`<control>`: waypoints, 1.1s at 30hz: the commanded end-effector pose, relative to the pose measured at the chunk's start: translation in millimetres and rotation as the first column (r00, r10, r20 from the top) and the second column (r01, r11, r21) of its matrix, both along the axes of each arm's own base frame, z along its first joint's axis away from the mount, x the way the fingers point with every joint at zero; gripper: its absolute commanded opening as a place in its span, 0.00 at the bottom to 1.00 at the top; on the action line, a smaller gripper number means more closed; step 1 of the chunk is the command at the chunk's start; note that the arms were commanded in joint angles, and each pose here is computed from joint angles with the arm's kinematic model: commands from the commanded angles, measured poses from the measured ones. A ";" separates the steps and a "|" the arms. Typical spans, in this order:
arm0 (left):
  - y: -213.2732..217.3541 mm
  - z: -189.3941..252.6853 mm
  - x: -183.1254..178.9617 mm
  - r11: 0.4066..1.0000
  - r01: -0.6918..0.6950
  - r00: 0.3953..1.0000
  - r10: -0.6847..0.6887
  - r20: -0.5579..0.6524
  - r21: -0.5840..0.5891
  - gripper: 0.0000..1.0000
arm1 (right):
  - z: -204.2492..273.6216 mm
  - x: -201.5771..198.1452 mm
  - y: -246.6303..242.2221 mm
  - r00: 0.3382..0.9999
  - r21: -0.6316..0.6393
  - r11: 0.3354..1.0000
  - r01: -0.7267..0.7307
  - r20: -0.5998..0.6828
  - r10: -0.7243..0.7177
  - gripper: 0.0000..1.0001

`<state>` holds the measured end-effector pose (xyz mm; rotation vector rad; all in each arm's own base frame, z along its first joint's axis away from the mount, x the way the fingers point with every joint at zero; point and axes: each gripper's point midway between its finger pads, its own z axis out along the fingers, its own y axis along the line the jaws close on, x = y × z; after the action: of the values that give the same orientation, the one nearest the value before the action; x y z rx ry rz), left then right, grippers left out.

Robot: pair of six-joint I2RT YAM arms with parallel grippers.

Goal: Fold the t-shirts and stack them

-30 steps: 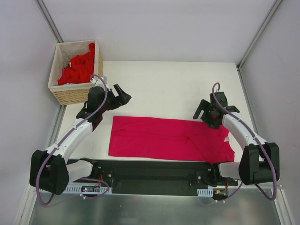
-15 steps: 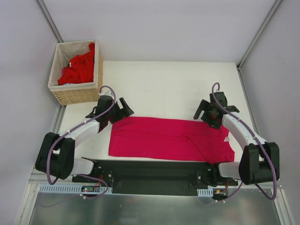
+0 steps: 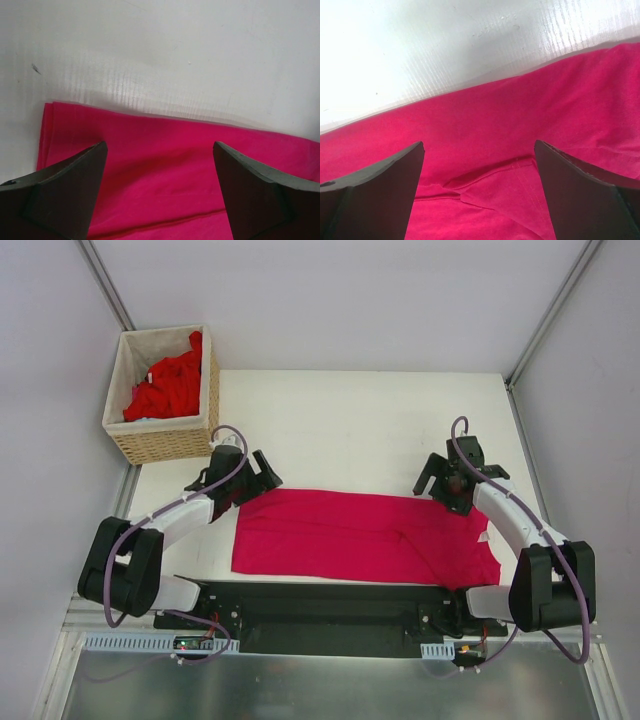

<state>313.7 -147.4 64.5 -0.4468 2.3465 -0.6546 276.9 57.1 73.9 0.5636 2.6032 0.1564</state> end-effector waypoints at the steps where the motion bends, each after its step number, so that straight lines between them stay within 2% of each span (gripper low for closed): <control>1: 8.8 -21.8 -2.3 0.998 -0.050 0.997 0.053 -0.055 0.044 0.87 | 9.3 7.3 -1.9 0.999 -0.023 1.000 -0.008 0.031 0.009 0.96; 9: 11.6 -49.3 5.2 0.993 -0.061 0.981 0.078 -0.180 0.098 0.87 | 16.0 7.5 -4.3 0.999 -0.030 1.000 -0.002 0.048 0.004 0.96; 12: 13.9 -50.4 15.6 0.991 -0.072 0.977 0.092 -0.190 0.114 0.88 | 18.7 7.9 -4.7 0.999 -0.035 0.999 -0.004 0.053 0.006 0.96; 22: 18.4 -33.4 69.3 0.989 -0.113 0.978 0.128 -0.165 0.093 0.88 | 17.3 18.5 -3.4 0.999 -0.036 0.999 0.006 0.042 -0.004 0.97; 33: 39.7 -15.3 107.1 0.986 -0.144 0.978 0.154 -0.144 0.081 0.89 | -1.8 27.4 1.0 1.000 -0.022 1.000 0.013 -0.012 -0.014 0.97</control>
<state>408.2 -120.4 41.8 -0.6546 2.4429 -0.4951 291.1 54.7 61.4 0.5690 2.6501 0.0963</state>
